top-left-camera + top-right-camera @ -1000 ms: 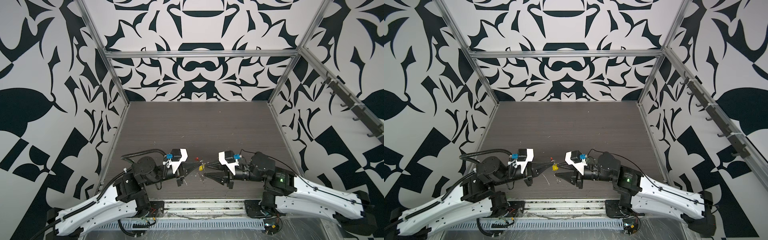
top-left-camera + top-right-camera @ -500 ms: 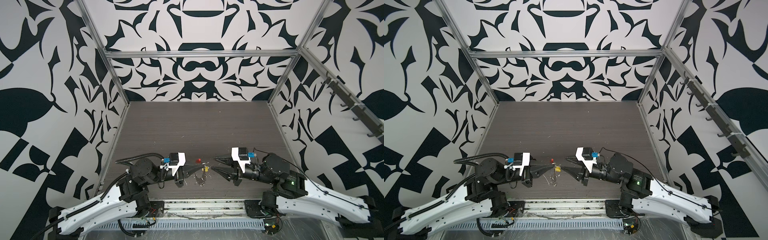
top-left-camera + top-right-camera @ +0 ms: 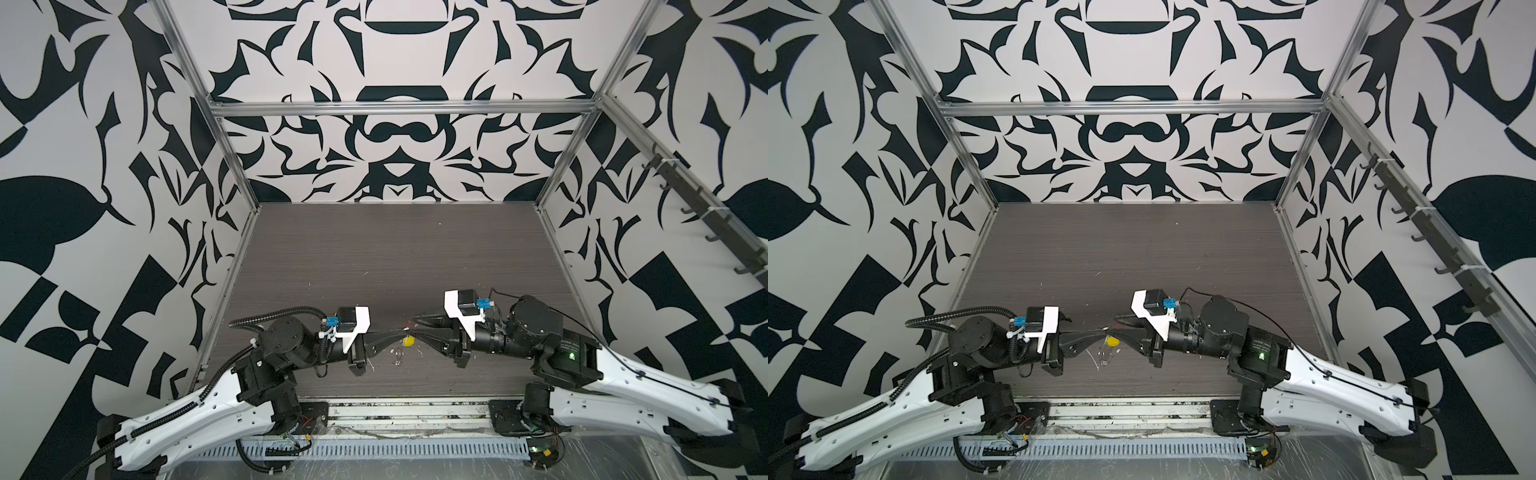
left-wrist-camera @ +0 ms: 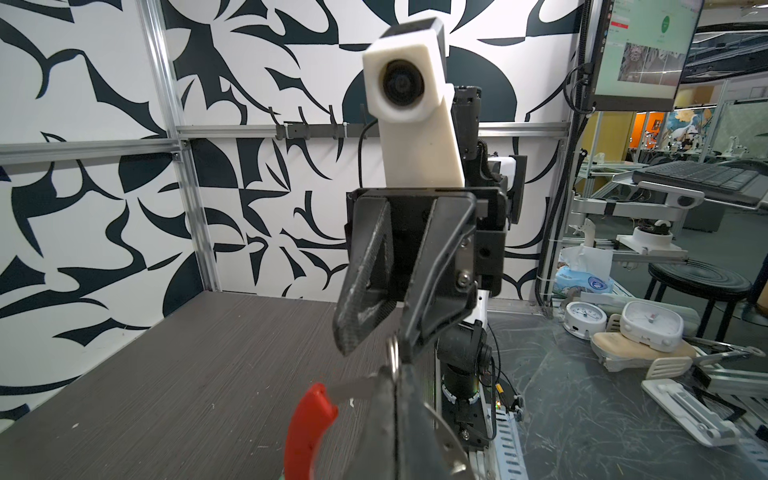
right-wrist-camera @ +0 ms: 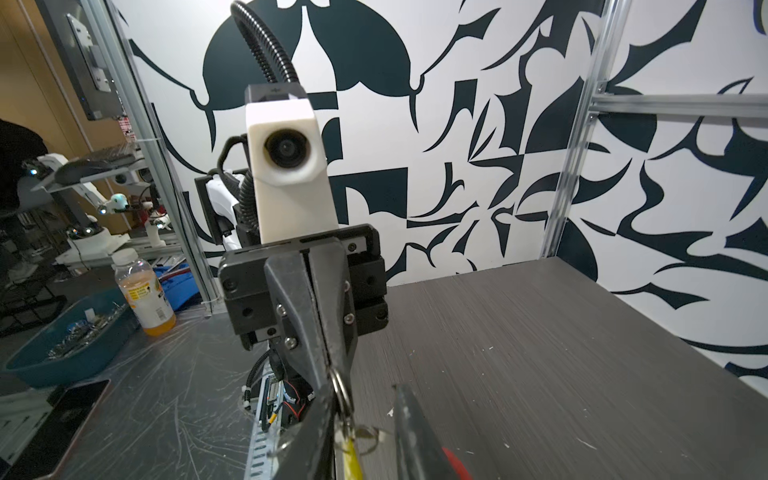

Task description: Remove the keys from the keyring

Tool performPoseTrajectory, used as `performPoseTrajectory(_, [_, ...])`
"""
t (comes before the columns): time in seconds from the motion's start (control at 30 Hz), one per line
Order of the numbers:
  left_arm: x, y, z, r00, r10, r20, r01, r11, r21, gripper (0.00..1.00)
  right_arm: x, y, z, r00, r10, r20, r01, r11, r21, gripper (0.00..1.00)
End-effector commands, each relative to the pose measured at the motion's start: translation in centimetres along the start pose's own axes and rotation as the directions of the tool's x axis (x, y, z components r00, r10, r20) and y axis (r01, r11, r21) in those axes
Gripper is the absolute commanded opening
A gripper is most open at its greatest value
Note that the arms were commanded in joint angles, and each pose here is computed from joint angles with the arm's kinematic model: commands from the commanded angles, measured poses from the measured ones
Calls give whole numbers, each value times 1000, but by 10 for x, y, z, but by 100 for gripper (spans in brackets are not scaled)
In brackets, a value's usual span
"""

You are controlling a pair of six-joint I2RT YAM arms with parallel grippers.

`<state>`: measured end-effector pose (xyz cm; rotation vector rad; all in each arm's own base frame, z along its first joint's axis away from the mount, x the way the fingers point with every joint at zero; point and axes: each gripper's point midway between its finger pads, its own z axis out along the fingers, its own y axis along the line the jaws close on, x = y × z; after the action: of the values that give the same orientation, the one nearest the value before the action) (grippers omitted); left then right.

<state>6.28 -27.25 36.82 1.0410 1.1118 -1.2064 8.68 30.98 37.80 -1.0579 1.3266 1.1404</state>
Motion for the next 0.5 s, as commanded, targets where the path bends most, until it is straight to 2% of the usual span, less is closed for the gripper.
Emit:
performPoseTrajectory(0.0, [-19, -3, -5, 998, 30, 53, -30, 1000, 0, 0, -24, 8, -4, 998, -12, 54, 13, 999, -29, 26])
performPoseTrajectory(0.13, [-21, -1, -7, 997, 34, 64, -34, 999, -13, 0, -23, 10, -2, 999, -3, 45, 5, 999, -44, 23])
performPoseTrajectory(0.3, [-19, 0, -6, 998, 25, 55, -24, 1000, -16, 0, -28, 12, -4, 998, -10, 60, 13, 999, -49, 9])
performPoseTrajectory(0.37, [-17, 0, -5, 999, 18, 43, -17, 1000, -17, 0, -31, 11, -5, 998, -10, 68, 13, 999, -42, 10])
performPoseTrajectory(0.47, [-15, 2, -4, 999, 15, 37, -14, 1000, -26, 0, -33, 13, -4, 998, -5, 66, 8, 999, -53, 17])
